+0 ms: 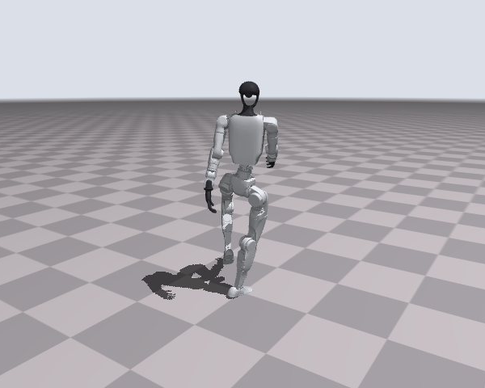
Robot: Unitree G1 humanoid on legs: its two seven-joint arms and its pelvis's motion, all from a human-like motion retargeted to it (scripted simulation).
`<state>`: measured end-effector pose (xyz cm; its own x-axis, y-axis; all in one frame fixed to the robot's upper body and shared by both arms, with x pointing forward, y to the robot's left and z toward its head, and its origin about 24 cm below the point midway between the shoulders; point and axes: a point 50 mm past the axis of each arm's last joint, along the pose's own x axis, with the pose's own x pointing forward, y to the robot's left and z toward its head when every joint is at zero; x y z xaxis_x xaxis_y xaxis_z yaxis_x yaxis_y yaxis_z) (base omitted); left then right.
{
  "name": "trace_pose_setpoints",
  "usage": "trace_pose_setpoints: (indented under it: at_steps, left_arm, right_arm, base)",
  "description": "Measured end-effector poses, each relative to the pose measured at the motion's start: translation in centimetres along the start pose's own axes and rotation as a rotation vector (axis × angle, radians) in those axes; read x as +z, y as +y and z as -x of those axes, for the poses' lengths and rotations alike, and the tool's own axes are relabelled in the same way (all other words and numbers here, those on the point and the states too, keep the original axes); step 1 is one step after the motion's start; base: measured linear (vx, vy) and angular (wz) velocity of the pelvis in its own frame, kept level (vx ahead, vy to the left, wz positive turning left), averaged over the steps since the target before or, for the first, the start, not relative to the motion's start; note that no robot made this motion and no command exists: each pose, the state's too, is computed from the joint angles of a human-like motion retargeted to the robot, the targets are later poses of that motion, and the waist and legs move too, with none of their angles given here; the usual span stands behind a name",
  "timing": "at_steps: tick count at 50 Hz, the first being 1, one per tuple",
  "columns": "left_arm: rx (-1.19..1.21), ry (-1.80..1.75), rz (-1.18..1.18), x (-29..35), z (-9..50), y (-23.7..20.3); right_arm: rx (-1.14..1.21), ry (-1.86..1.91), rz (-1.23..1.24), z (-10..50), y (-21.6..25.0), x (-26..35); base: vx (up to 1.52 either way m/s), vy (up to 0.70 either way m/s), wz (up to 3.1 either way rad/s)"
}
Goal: In place motions
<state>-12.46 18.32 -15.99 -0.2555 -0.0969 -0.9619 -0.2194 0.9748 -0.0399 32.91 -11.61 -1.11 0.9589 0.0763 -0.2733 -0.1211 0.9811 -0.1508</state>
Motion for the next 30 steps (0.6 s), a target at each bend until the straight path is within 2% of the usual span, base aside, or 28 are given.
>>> trace_pose_setpoints:
  at_steps: [5, 10, 15, 18, 22, 26, 30]
  left_arm:
    - [0.081, -0.091, -0.096, 3.7, 0.3, 1.1]
    - [0.116, -0.177, -0.167, 8.4, 1.1, 1.6]
    - [0.220, -0.429, -0.447, 19.2, 4.4, 0.2]
    - [0.270, -0.780, -0.461, 28.1, 9.9, -2.8]
    - [0.134, -1.199, -0.334, 35.1, 18.1, -6.9]
    - [0.036, -1.558, -0.392, 38.1, 27.0, -9.6]
    - [0.080, -1.795, -0.465, 38.9, 33.8, -10.1]
  right_arm:
    - [0.062, 0.317, -0.061, 5.0, 1.4, -9.6]
    - [0.059, 0.679, 0.035, 13.4, -0.6, -18.6]
    - [0.001, 1.025, 0.018, 21.9, -3.6, -23.9]
    - [-0.088, 1.129, -0.029, 25.4, -5.7, -25.0]
    - [-0.085, 1.372, -0.004, 32.6, -7.0, -26.5]
    - [-0.131, 1.651, -0.069, 41.1, -7.3, -26.6]
    - [-0.278, 1.781, -0.173, 45.6, -7.0, -26.0]
  base:
    - [0.11, 0.20, 0.78]
    - [0.18, 0.21, 0.77]
    - [-0.12, 0.27, 0.53]
    - [-0.37, 0.41, 0.43]
    - [-0.11, 0.26, 1.40]
    - [0.06, 0.03, 1.06]
    - [-0.02, -0.10, 0.06]
